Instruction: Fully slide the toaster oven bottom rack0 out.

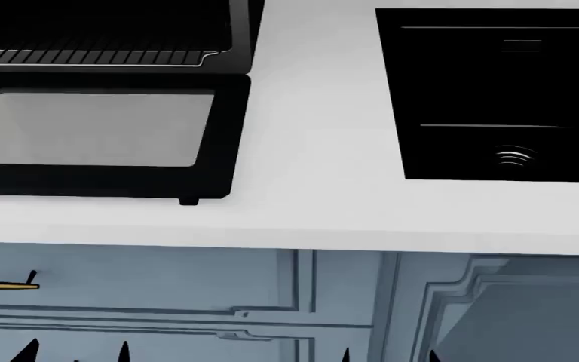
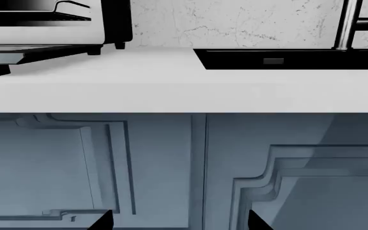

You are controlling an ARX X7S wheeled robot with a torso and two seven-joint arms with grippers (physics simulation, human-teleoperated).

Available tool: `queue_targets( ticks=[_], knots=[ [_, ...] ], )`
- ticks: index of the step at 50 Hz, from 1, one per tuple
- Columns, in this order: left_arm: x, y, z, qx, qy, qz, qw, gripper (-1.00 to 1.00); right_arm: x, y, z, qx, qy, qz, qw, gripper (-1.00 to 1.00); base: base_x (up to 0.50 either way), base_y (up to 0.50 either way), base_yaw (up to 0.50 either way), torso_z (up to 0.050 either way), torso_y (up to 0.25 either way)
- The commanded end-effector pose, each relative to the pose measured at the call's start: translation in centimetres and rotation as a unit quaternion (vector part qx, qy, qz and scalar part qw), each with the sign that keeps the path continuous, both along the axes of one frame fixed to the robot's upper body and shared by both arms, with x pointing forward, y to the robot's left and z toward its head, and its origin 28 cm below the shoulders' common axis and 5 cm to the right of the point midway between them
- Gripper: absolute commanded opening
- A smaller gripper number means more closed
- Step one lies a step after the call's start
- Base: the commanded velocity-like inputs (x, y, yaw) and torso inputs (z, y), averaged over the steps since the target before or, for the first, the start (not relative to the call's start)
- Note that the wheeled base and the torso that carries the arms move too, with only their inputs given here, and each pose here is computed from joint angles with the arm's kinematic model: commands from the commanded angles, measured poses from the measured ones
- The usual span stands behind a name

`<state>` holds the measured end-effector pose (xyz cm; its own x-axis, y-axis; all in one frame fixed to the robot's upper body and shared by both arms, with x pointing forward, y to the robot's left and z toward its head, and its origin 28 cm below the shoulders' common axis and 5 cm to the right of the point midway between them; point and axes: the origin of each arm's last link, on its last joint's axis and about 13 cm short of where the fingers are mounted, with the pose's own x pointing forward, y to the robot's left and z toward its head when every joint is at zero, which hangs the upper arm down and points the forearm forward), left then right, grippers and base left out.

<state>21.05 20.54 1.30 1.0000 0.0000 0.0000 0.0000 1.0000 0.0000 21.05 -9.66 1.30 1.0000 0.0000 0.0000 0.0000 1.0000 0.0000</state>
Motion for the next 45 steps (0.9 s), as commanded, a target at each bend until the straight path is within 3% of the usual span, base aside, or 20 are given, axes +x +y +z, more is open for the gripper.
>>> queue_targets(
  ticks=[1, 11, 12, 14, 15, 18, 21, 22, 23, 24, 25, 28, 30, 33, 36, 39, 45],
  knots=[
    [0.0, 0.0, 0.0, 0.0, 0.0, 0.0, 1.0, 1.0, 0.0, 0.0, 0.0, 0.0, 0.0, 0.0, 1.0, 1.0, 0.0, 0.0, 0.0, 0.0, 0.0],
    [0.2, 0.5, 0.2, -0.036, 0.001, 0.008, 0.999, 1.0, 0.0, 0.0, 0.1, -0.001, 0.001, 0.001, 1.0, 1.0, 0.0, 0.0, 0.0, 0.0, 0.0],
    [0.4, 0.4, 0.0, -0.016, 0.025, 0.013, 0.999, 1.0, 0.0, 0.0, 0.1, -0.001, 0.001, 0.001, 1.0, 1.0, 0.0, 0.0, 0.0, 0.0, 0.0],
    [0.6, 0.4, -0.2, -0.016, 0.03, 0.023, 0.999, 1.0, 0.0, 0.0, 0.1, -0.001, 0.002, 0.001, 1.0, 1.0, 0.0, 0.0, 0.0, 0.0, 0.0],
    [0.3, 0.3, 0.1, -0.035, 0.012, 0.009, 0.999, 1.0, 0.0, 0.0, 0.1, -0.001, 0.002, 0.001, 1.0, 1.0, 0.0, 0.0, 0.0, 0.0, 0.0],
    [0.3, 0.2, 0.1, -0.022, 0.012, 0.01, 1.0, 1.0, 0.2, 0.0, 0.1, 0.0, 0.004, 0.0, 1.0, 1.0, 0.0, 0.0, 0.0, 0.0, 0.0],
    [0.1, 0.3, 0.4, -0.02, 0.002, 0.01, 1.0, 1.0, 0.0, 0.1, 0.8, -0.031, -0.014, -0.015, 0.999, 1.0, 0.0, 0.0, 0.0, 0.0, 0.0],
    [0.0, 0.3, 0.7, -0.029, 0.011, 0.012, 0.999, 1.0, -0.2, 0.1, 1.3, -0.04, -0.017, -0.033, 0.999, 1.0, 0.0, 0.0, 0.0, 0.0, 0.0],
    [-0.5, 0.3, 1.2, -0.075, 0.051, -0.006, 0.996, 1.0, -0.7, 0.1, 1.6, -0.022, 0.008, -0.028, 0.999, 1.0, 0.0, 0.0, 0.0, 0.0, 0.0],
    [-0.8, 0.4, 1.4, -0.045, 0.046, -0.003, 0.998, 1.0, -0.9, 0.2, 1.9, -0.035, 0.017, -0.038, 0.999, 1.0, 0.0, 0.0, 0.0, 0.0, 0.0],
    [-1.6, 0.3, 2.1, -0.033, 0.033, -0.012, 0.999, 1.0, -1.3, 0.3, 2.8, -0.002, 0.006, -0.026, 1.0, 1.0, 0.0, 0.0, 0.0, 0.0, 0.0],
    [-2.6, 0.4, 4.4, -0.047, 0.029, -0.013, 0.998, 1.0, -1.9, 0.5, 5.0, -0.027, 0.017, -0.018, 0.999, 1.0, 0.0, 0.0, 0.0, 0.0, 0.0],
    [-3.3, 0.6, 5.9, -0.02, 0.019, -0.014, 1.0, 1.0, -2.2, 0.4, 6.5, -0.036, 0.018, -0.025, 0.999, 1.0, 0.0, 0.0, 0.0, 0.0, 0.0],
    [-4.2, 1.3, 6.6, -0.006, 0.052, -0.014, 0.999, 1.0, -2.9, 0.1, 8.8, -0.042, 0.021, -0.025, 0.999, 1.0, 0.0, 0.0, 0.0, 0.0, 0.0],
    [-5.0, 1.7, 7.7, -0.012, 0.061, -0.02, 0.998, 1.0, -3.5, 0.0, 10.0, -0.049, 0.025, -0.027, 0.998, 1.0, 0.0, 0.0, 0.0, 0.0, 0.0],
    [-5.7, 2.2, 9.4, 0.009, 0.054, -0.016, 0.998, 1.0, -4.4, -0.3, 11.6, -0.051, 0.031, -0.032, 0.998, 1.0, 0.0, 0.0, 0.0, 0.0, 0.0],
    [-6.4, 2.7, 12.8, -0.007, 0.052, -0.018, 0.998, 1.0, -4.7, -0.2, 14.1, -0.056, 0.031, -0.022, 0.998, 1.0, 0.0, 0.0, 0.0, 0.0, 0.0]
  ],
)
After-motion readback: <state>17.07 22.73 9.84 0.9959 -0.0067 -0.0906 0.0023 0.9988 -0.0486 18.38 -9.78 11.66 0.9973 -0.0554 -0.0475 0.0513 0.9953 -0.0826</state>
